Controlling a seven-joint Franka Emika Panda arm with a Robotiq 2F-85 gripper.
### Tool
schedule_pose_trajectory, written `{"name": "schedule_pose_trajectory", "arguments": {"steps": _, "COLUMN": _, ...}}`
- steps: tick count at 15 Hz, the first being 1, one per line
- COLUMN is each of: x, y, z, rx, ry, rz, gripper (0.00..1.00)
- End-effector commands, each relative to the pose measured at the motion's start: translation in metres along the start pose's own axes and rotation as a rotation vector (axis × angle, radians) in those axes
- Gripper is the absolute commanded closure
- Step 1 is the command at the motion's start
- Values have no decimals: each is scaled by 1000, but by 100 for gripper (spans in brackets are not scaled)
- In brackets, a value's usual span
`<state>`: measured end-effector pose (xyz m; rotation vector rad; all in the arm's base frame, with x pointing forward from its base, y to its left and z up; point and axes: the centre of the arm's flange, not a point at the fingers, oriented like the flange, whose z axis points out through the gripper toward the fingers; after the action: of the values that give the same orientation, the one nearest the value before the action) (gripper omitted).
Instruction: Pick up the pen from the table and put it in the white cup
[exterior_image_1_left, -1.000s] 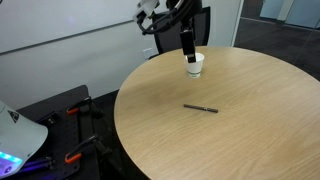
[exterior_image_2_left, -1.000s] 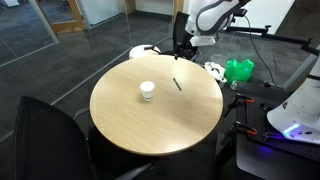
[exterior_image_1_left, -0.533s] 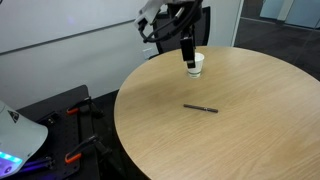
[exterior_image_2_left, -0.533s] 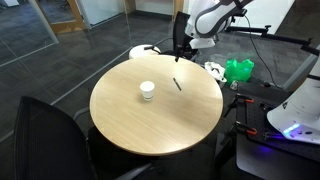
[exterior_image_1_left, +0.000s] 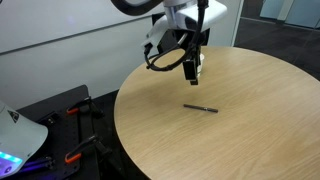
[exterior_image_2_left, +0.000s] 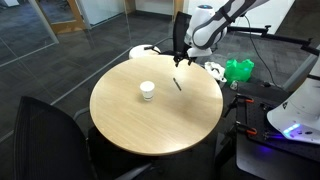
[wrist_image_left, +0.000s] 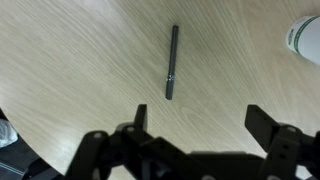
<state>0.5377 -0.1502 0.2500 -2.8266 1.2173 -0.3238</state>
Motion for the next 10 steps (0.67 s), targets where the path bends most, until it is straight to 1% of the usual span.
{"name": "schedule_pose_trajectory", "arguments": {"steps": 1, "x": -4, "y": 2, "z": 23, "rx": -25, "ry": 3, "rz": 62, "gripper": 0}}
{"name": "schedule_pose_trajectory", "arguments": {"steps": 4, "x": -6, "y": 5, "z": 48, "rx": -40, "ry": -23, "rz": 89, "gripper": 0}}
{"name": "schedule_pose_trajectory", "arguments": {"steps": 7, "x": -9, "y": 6, "z": 71, "rx": -27, "ry": -40, "rz": 108, "gripper": 0}}
{"name": "schedule_pose_trajectory", "arguments": {"steps": 10, "x": -10, "y": 4, "z": 85, "rx": -3, "ry": -11, "rz": 134, "gripper": 0}}
